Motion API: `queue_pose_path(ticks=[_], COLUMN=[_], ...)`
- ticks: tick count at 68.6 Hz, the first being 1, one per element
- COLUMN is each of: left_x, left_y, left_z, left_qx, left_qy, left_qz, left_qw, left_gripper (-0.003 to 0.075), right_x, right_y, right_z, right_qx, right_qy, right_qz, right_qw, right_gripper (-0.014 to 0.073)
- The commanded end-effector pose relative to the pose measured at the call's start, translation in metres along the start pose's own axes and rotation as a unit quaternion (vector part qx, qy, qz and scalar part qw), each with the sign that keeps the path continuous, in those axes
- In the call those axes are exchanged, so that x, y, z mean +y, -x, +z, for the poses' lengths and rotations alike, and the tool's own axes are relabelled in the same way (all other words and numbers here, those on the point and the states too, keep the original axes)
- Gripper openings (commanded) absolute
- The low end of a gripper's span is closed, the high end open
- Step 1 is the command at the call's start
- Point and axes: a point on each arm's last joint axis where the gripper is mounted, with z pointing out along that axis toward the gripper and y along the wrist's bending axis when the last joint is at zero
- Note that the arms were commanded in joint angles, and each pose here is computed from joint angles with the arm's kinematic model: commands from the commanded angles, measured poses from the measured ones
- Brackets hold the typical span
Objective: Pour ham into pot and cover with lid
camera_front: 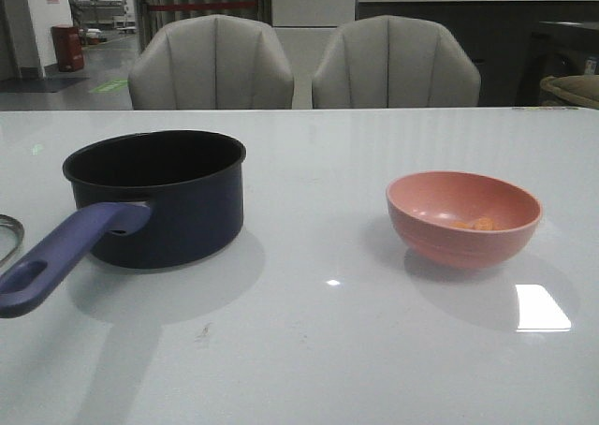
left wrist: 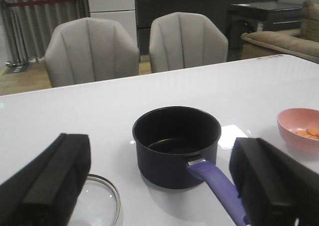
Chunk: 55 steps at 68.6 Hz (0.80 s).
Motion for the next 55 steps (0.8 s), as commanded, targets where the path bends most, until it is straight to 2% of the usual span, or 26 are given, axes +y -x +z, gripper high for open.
queue_pose_path(ticks=[1,6,11,12,24,35,46,50,55], left_x=[0.000,0.000,0.000,0.000,-0.001,-0.001,-0.001,-0.001,-0.001], left_y=[0.012,0.012,0.012,0.011,0.006,0.006,0.006,0.006,0.006], left_z=[-0.001,-0.001,0.000,0.001,0.004,0.004,0.004,0.004,0.004], left_qx=[-0.037,-0.037,-0.046,-0.047,-0.045,-0.048,-0.048,-0.048,-0.048], left_qy=[-0.012,-0.014,-0.014,-0.014,-0.019,-0.019,-0.019,-0.019,-0.019], left_qz=[0.000,-0.001,-0.001,-0.002,-0.013,-0.013,-0.013,-0.013,-0.013], left_qw=[0.999,0.999,0.999,0.999,0.999,0.999,0.999,0.999,0.999], left_gripper=[0.0606,0.0606,0.0606,0.0606,0.0606,0.0606,0.0606,0.0606,0.0606], right_x=[-0.001,-0.001,-0.001,-0.001,0.001,0.001,0.001,0.001,0.001], right_y=[0.019,0.033,0.048,0.051,0.083,0.085,0.087,0.089,0.089], right_z=[-0.003,-0.005,-0.006,-0.003,0.014,0.028,0.032,0.038,0.051], right_qx=[-0.096,-0.119,-0.100,-0.069,0.040,0.074,0.079,0.091,0.115], right_qy=[-0.003,-0.004,-0.002,-0.001,0.005,0.004,0.004,0.004,0.002], right_qz=[0.010,0.032,0.037,0.037,0.041,0.047,0.050,0.050,0.051], right_qw=[0.995,0.992,0.994,0.997,0.998,0.996,0.996,0.995,0.992], right_gripper=[0.0159,0.0159,0.0159,0.0159,0.0159,0.0159,0.0167,0.0226,0.0349])
